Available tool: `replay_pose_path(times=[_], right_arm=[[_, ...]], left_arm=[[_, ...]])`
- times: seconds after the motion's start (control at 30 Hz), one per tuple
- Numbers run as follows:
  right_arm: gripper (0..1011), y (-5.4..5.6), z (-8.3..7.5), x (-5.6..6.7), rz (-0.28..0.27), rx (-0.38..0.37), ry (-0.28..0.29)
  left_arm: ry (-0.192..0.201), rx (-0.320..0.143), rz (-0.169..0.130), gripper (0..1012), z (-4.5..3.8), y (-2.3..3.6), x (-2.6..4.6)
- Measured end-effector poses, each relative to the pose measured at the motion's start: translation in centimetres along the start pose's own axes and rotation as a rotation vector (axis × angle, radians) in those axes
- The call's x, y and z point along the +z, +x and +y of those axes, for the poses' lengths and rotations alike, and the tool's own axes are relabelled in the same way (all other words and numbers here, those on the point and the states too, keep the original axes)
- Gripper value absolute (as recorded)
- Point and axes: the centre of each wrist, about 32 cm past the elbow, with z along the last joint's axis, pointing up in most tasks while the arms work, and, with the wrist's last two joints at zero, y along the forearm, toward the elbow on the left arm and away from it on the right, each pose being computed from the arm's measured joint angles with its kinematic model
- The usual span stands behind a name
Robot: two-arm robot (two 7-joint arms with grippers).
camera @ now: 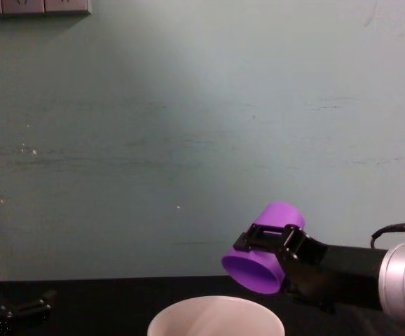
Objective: Pick up the cup and pour the mung beans from the cup into the bowl.
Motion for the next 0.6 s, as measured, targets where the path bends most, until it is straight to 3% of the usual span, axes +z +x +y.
replay_pose_path(times=[0.03, 0.17, 0.2, 0.3, 0.33, 0.37, 0.4, 0.43, 0.47, 0.5, 0.53, 0.57, 0.6], right_arm=[[720, 0.0, 0.0, -0.1, 0.009, 0.0, -0.001], [720, 0.1, -0.2, -0.8, 0.129, 0.0, -0.004], [720, 0.1, -0.2, -1.4, 0.203, -0.001, -0.007], [720, 0.0, -0.4, -2.3, 0.354, -0.002, -0.01], [720, 0.0, -0.6, -3.1, 0.484, 0.001, -0.006], [720, -0.1, -0.7, -3.6, 0.56, 0.001, -0.005], [720, -0.2, -0.8, -4.4, 0.711, -0.004, -0.002], [720, -0.2, -0.8, -4.4, 0.711, -0.004, -0.002], [720, -0.6, -0.9, -5.1, 0.855, -0.006, -0.002], [720, -0.8, -0.9, -5.5, 0.922, -0.006, -0.004], [720, -1.2, -0.9, -6.0, 1.057, -0.009, -0.005], [720, -1.4, -0.9, -6.3, 1.125, -0.008, -0.005], [720, -1.9, -0.9, -6.7, 1.228, -0.003, -0.009]], left_arm=[[0.0, 0.0, 0.0, 1000, 0.0, 0.0, 0.0], [0.0, 0.0, 0.0, 1000, 0.0, 0.0, 0.0], [0.0, 0.0, 0.0, 1000, 0.0, 0.0, 0.0], [0.0, 0.0, 0.0, 1000, 0.0, 0.0, 0.0], [0.0, 0.0, 0.0, 1000, 0.0, 0.0, 0.0], [0.0, 0.0, 0.0, 1000, 0.0, 0.0, 0.0], [0.0, 0.0, 0.0, 1000, 0.0, 0.0, 0.0], [0.0, 0.0, 0.0, 1000, 0.0, 0.0, 0.0], [0.0, 0.0, 0.0, 1000, 0.0, 0.0, 0.0], [0.0, 0.0, 0.0, 1000, 0.0, 0.0, 0.0], [0.0, 0.0, 0.0, 1000, 0.0, 0.0, 0.0], [0.0, 0.0, 0.0, 1000, 0.0, 0.0, 0.0], [0.0, 0.0, 0.0, 1000, 0.0, 0.0, 0.0]])
